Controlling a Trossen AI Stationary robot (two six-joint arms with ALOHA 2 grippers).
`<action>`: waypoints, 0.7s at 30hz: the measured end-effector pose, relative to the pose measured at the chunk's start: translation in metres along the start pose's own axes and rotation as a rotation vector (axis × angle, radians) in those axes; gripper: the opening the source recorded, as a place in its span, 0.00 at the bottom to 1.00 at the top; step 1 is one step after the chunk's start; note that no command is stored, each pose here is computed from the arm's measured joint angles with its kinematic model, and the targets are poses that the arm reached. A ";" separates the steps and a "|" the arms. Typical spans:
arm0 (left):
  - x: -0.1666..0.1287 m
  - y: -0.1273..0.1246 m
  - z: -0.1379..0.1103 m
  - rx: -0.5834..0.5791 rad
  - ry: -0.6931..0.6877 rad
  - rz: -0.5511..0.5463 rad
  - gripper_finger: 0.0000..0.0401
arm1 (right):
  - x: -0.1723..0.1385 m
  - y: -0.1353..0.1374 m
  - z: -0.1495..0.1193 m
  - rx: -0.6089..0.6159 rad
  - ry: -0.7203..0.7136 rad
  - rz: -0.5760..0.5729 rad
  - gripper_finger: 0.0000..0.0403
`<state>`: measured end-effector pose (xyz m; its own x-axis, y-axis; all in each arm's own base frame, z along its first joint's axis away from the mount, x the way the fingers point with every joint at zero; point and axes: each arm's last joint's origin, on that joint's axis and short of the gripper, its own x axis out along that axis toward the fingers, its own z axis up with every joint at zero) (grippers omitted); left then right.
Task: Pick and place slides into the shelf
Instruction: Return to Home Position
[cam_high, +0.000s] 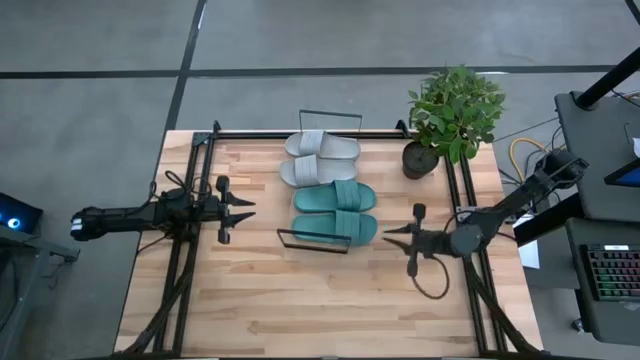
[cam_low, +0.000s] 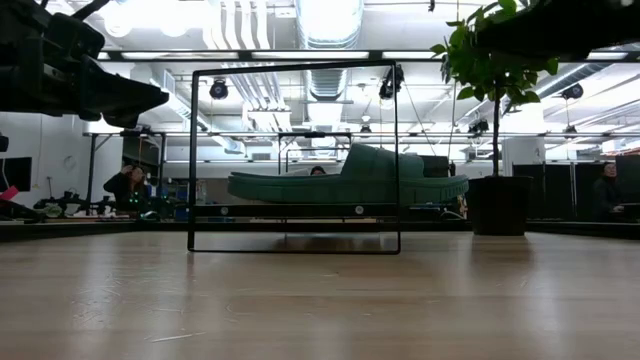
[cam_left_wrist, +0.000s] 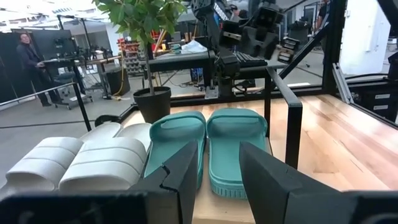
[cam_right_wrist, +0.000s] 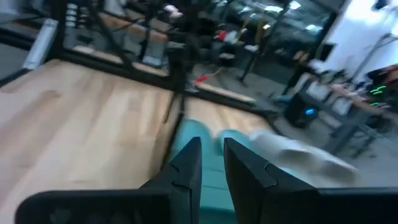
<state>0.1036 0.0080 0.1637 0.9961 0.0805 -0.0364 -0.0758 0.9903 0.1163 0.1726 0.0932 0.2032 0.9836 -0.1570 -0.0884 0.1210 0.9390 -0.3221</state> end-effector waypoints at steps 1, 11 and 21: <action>0.000 0.000 0.000 -0.002 0.002 0.000 0.25 | -0.003 -0.004 -0.002 -0.004 -0.009 -0.020 0.14; 0.002 0.000 -0.003 -0.001 0.032 -0.003 0.25 | -0.034 -0.041 -0.034 0.029 -0.103 0.084 0.14; 0.002 0.001 0.000 0.021 0.001 0.031 0.25 | -0.030 -0.061 -0.037 0.100 -0.187 0.351 0.07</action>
<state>0.1054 0.0091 0.1638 0.9932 0.1116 -0.0329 -0.1061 0.9847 0.1385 0.1306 0.0297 0.1909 0.9738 0.2275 -0.0008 -0.2227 0.9524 -0.2084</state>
